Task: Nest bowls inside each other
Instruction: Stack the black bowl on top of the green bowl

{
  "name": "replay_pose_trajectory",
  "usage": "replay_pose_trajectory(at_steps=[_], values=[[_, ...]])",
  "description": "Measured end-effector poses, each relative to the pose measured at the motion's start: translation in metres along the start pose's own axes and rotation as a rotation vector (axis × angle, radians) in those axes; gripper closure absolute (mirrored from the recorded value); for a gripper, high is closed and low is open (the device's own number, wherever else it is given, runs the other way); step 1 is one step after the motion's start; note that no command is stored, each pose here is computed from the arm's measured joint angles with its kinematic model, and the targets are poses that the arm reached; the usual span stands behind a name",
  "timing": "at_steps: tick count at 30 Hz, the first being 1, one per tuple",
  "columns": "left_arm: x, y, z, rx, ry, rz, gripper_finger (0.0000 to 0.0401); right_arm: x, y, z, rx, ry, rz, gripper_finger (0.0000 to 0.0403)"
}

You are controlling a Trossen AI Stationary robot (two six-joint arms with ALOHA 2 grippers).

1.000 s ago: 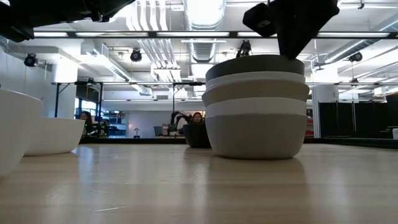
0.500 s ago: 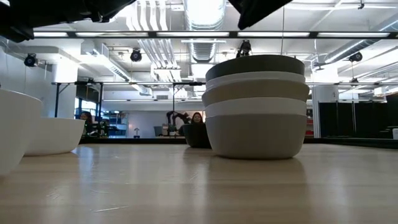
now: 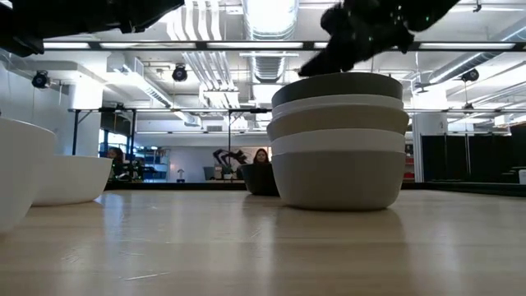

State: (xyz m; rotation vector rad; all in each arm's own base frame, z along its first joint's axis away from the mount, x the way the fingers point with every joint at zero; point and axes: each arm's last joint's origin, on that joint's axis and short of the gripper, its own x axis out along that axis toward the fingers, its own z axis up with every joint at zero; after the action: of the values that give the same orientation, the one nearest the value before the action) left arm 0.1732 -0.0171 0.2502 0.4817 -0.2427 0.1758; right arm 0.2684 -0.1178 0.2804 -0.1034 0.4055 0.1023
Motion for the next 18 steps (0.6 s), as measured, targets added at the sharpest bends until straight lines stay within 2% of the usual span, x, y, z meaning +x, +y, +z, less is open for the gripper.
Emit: replay_pose_trajectory(at_steps=[3,8,13,18], values=[[0.000,0.000,0.000,0.000,0.001,0.000,0.0331,0.000,-0.014,-0.014,-0.087,0.053,-0.028,0.0257],[0.000,0.000,0.000,0.001,0.002,0.003,0.0331,0.019,-0.027,-0.025,-0.181,0.223,0.043,0.0223],[0.000,0.000,0.000,0.002,0.005,0.004,0.0331,0.054,-0.038,-0.033,-0.176,0.437,0.088,0.0201],[0.000,0.000,-0.002,0.005,0.018,-0.002,0.0331,0.087,-0.041,-0.036,-0.154,0.564,0.202,0.0198]])
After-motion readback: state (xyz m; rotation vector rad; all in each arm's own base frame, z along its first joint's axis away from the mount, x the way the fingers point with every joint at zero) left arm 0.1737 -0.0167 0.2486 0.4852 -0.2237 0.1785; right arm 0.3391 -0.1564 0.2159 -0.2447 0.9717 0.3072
